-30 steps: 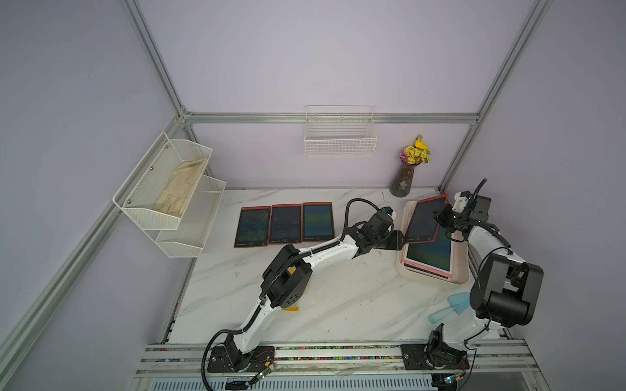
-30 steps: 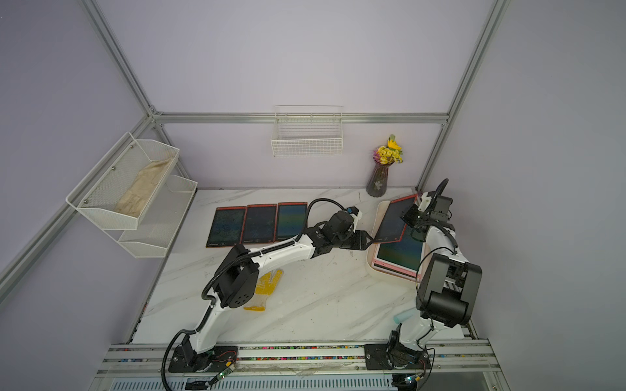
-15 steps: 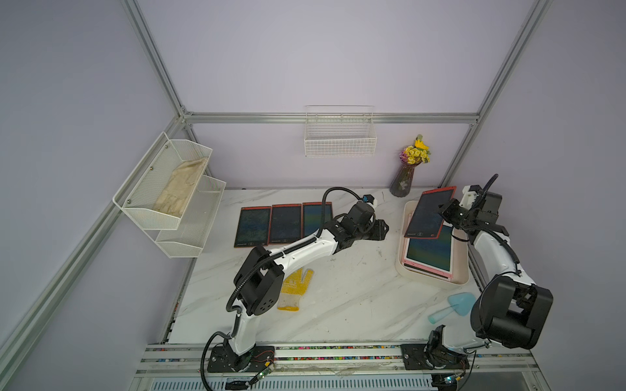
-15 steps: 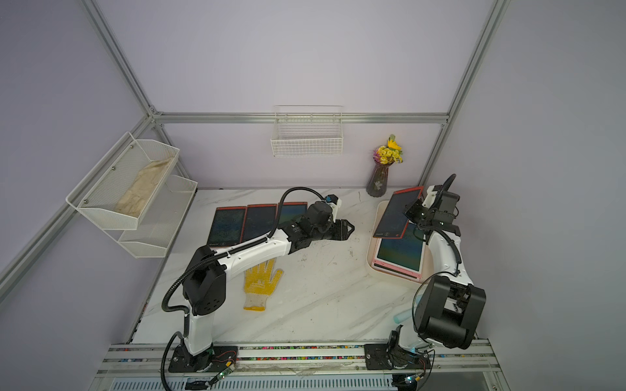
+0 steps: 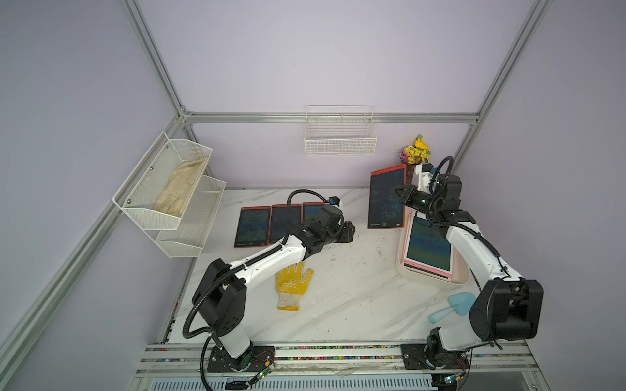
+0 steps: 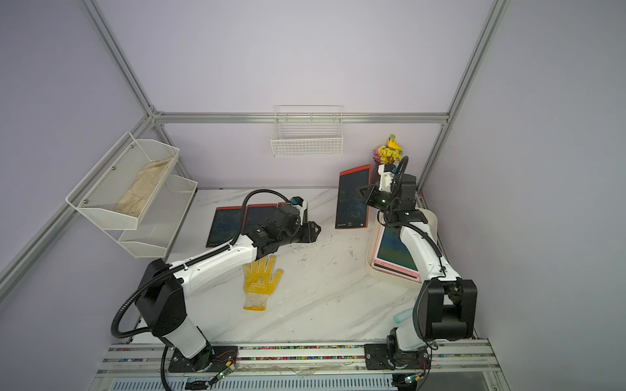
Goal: Take out the writing tablet from the storage box
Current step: Pick up the writing tablet from the storage box, then place the writing tablet at the center of the board.
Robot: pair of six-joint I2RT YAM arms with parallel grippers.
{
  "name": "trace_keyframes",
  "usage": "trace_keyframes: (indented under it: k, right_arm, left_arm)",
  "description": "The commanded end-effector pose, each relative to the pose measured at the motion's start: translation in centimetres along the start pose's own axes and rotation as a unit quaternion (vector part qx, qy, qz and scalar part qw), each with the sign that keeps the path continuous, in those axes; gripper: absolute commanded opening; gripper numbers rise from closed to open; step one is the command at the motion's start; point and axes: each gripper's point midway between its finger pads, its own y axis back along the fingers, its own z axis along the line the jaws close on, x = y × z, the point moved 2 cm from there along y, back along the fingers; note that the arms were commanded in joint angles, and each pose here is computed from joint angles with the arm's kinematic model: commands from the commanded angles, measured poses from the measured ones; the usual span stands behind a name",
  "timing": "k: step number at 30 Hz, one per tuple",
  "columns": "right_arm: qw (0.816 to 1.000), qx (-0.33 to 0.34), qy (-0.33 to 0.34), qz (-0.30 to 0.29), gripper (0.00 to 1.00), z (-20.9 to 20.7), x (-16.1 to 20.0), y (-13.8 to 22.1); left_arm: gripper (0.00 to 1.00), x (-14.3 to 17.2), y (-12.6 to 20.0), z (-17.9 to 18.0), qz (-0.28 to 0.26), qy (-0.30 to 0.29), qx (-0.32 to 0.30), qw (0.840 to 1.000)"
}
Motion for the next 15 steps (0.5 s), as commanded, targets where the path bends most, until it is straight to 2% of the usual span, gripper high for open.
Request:
trace_keyframes:
  k: [1,8,10,15]
  right_arm:
    - [0.999,-0.034,0.022,-0.005,0.00,1.2,-0.5,-2.3]
    - [0.999,-0.046,0.009,0.027,0.00,0.1,1.7,-6.5]
    - [0.998,-0.048,0.005,0.033,0.00,-0.4,2.1,-7.4]
    - [0.996,-0.046,-0.044,0.061,0.00,-2.6,3.4,-10.3]
  left_arm:
    - [0.58,-0.5,2.9,2.3,-0.023,-0.016,-0.033,0.999]
    - [0.60,0.3,5.3,6.5,-0.025,-0.002,-0.084,0.996]
    - [0.61,-0.1,6.6,7.0,-0.039,0.003,-0.089,0.995]
    - [0.63,-0.2,7.1,8.7,-0.043,-0.001,-0.108,0.993]
